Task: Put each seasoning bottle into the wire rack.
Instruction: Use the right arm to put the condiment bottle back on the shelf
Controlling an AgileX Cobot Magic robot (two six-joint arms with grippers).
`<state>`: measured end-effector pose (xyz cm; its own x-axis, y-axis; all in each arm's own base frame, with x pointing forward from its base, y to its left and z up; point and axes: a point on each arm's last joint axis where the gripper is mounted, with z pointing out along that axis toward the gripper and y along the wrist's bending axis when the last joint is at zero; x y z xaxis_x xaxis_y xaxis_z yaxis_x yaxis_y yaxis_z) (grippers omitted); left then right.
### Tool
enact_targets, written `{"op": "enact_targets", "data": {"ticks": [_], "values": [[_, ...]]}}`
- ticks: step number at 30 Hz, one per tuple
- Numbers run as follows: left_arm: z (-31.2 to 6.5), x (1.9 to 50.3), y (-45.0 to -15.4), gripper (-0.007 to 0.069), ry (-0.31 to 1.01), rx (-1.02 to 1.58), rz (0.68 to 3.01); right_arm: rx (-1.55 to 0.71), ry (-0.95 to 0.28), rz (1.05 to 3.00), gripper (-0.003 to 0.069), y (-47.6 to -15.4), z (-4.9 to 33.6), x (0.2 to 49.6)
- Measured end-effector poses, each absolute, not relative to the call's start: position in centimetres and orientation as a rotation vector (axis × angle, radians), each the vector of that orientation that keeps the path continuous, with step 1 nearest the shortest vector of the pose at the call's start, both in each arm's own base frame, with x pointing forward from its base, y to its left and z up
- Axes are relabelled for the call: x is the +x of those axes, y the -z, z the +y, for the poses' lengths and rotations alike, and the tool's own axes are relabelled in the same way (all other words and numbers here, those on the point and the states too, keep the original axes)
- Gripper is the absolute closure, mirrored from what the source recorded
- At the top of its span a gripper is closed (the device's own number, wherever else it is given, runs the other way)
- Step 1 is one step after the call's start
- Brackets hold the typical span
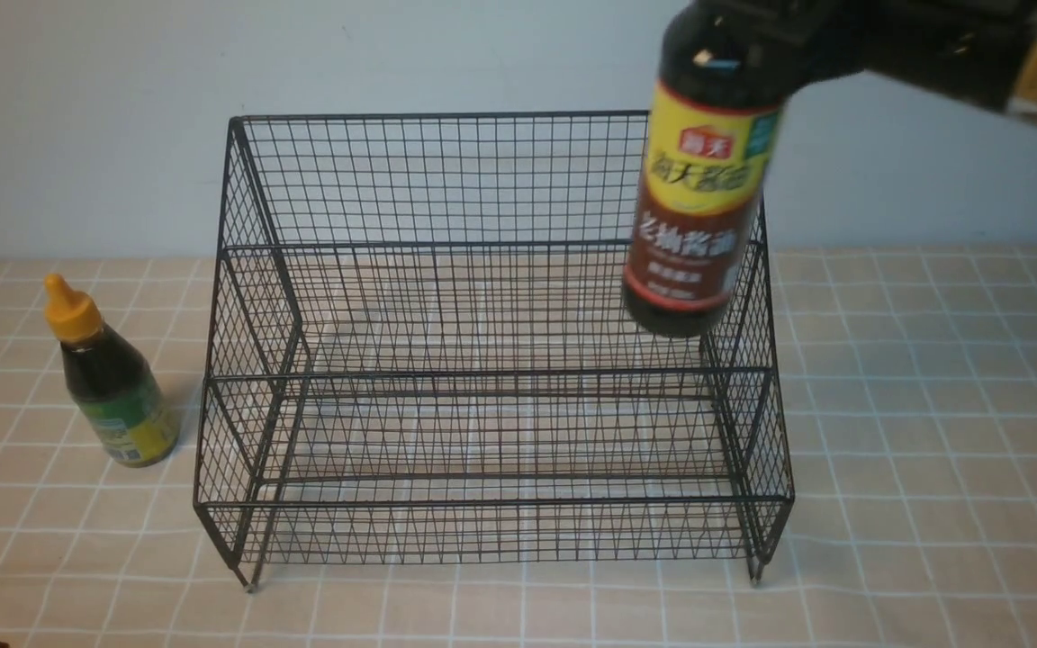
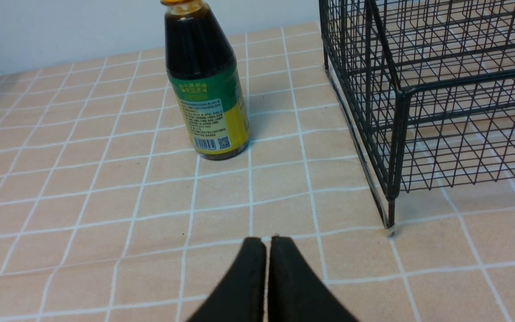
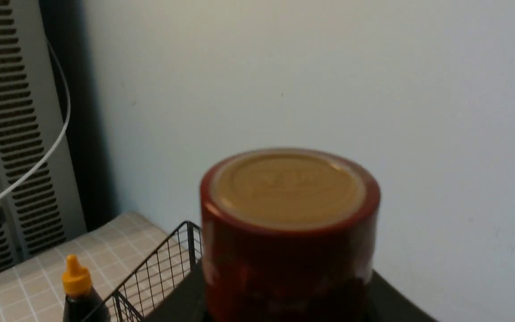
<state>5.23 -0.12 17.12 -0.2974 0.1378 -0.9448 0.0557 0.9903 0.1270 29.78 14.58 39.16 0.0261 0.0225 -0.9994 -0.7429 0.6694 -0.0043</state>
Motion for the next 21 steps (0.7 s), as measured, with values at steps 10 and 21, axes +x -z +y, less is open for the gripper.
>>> {"op": "enact_targets", "data": {"ticks": [10,21], "values": [[-0.1,5.2,-17.1,0.0632,-0.081,0.14,1.873,-0.725,-0.645,1.603,0.0394,-33.5,15.9,33.2],[-0.1,5.2,-17.1,0.0632,-0.081,0.14,1.873,-0.917,-0.653,1.787,0.0394,-29.3,16.7,34.0]]}}
